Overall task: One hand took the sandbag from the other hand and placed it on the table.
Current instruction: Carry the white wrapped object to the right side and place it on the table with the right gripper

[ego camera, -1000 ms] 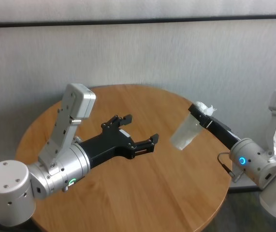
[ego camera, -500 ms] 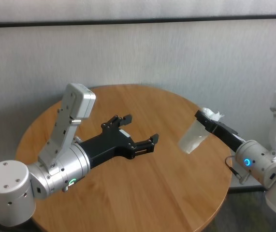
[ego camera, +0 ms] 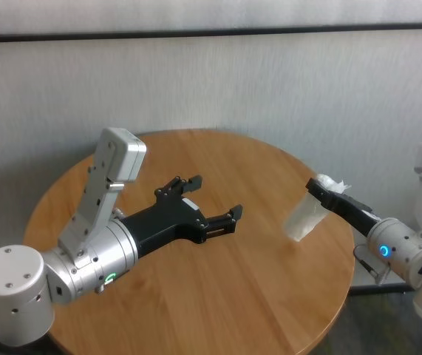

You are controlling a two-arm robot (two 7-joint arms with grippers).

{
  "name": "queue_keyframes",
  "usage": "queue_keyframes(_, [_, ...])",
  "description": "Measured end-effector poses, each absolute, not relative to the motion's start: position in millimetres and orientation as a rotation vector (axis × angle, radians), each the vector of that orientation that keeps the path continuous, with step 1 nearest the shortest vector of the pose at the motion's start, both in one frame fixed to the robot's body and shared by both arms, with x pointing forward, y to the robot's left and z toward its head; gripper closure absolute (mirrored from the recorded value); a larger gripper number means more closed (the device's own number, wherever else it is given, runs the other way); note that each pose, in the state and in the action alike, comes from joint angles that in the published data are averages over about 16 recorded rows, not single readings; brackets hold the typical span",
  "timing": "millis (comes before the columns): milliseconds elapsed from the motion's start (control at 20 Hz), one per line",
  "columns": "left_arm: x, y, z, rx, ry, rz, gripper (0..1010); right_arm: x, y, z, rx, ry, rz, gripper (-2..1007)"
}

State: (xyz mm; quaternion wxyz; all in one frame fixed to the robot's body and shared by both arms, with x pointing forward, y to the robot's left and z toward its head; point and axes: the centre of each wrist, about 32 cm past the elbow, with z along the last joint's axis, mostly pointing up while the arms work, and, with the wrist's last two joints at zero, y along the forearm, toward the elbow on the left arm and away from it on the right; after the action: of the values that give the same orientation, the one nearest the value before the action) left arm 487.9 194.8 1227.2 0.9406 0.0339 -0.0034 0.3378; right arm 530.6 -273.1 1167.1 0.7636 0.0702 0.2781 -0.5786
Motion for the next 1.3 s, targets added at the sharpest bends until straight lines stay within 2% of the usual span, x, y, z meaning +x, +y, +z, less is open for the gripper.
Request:
queue_keyframes(800, [487.9,194.8,1227.2,0.069,-0.007,0.689,10,537.5,-280.4,1161.7,0.054,0.603,-1.199,375])
queue_keyframes(1050, [487.9,194.8,1227.2,0.069,-0.007,0.689,10,537.6,-280.3,1161.5,0.052,0.603,-1.199,320])
queue_keyframes(1300, [487.9,194.8,1227.2,0.069,-0.007,0.689,10,537.2,-279.8,1161.7,0.059,0.604,-1.203,219])
